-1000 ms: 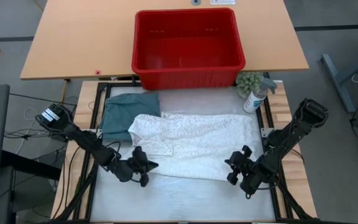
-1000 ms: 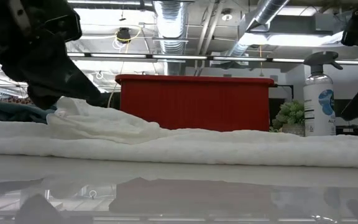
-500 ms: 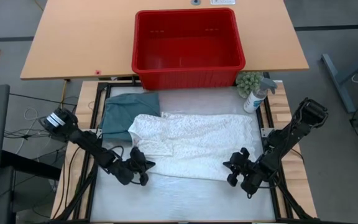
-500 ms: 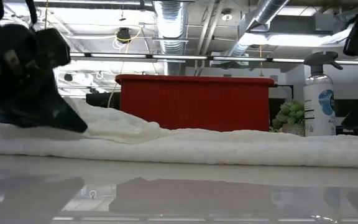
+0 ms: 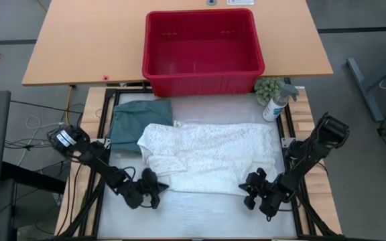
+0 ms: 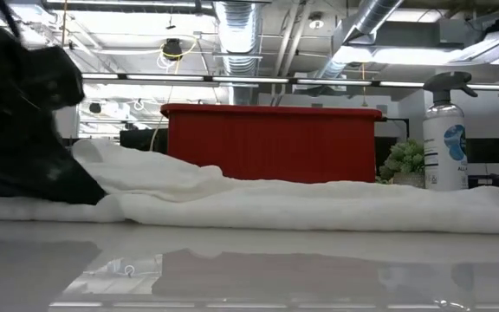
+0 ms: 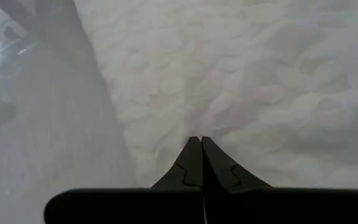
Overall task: Fold Laundry from Bin
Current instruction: Fold the white shirt in the red bin
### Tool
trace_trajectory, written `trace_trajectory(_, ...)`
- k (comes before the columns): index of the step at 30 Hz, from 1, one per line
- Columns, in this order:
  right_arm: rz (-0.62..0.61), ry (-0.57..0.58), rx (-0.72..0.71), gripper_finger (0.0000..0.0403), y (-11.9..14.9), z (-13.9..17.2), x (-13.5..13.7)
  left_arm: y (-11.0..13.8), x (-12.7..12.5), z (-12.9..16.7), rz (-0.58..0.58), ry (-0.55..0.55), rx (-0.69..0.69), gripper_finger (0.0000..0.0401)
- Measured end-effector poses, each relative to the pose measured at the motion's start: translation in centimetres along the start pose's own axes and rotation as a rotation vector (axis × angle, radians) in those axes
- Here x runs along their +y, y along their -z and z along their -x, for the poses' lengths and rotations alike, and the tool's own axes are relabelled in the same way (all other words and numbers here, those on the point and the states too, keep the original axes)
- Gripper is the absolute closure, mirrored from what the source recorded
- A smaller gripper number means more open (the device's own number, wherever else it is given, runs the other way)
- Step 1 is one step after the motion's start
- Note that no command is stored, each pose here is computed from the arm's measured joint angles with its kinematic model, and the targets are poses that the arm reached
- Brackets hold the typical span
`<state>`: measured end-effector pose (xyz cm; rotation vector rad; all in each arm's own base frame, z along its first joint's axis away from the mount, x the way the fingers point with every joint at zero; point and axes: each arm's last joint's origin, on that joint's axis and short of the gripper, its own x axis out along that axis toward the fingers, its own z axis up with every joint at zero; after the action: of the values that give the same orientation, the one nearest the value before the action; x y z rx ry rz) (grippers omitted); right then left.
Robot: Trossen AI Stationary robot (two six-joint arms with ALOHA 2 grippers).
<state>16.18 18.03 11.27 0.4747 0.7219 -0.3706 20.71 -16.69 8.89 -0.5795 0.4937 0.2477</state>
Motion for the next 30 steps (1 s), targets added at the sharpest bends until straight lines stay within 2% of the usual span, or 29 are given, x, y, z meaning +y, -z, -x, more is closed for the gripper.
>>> trace_trajectory(17, -0.112, -0.09, 0.035, 0.0388, 5.6, 1.1, 4.7, 3.7, -4.3, 3.8, 0.187, 0.025, 0.074, 0.0401)
trace_trajectory(23, -0.092, -0.097, 0.047, 0.0388, 5.9, 1.6, 5.5, 4.1, -5.5, 4.3, 0.281, 0.05, 0.077, 0.0401)
trace_trajectory(30, -0.102, -0.119, 0.063, 0.0388, 6.1, 1.9, 5.8, 6.0, -9.0, 2.8, 0.288, 0.07, 0.094, 0.0401)
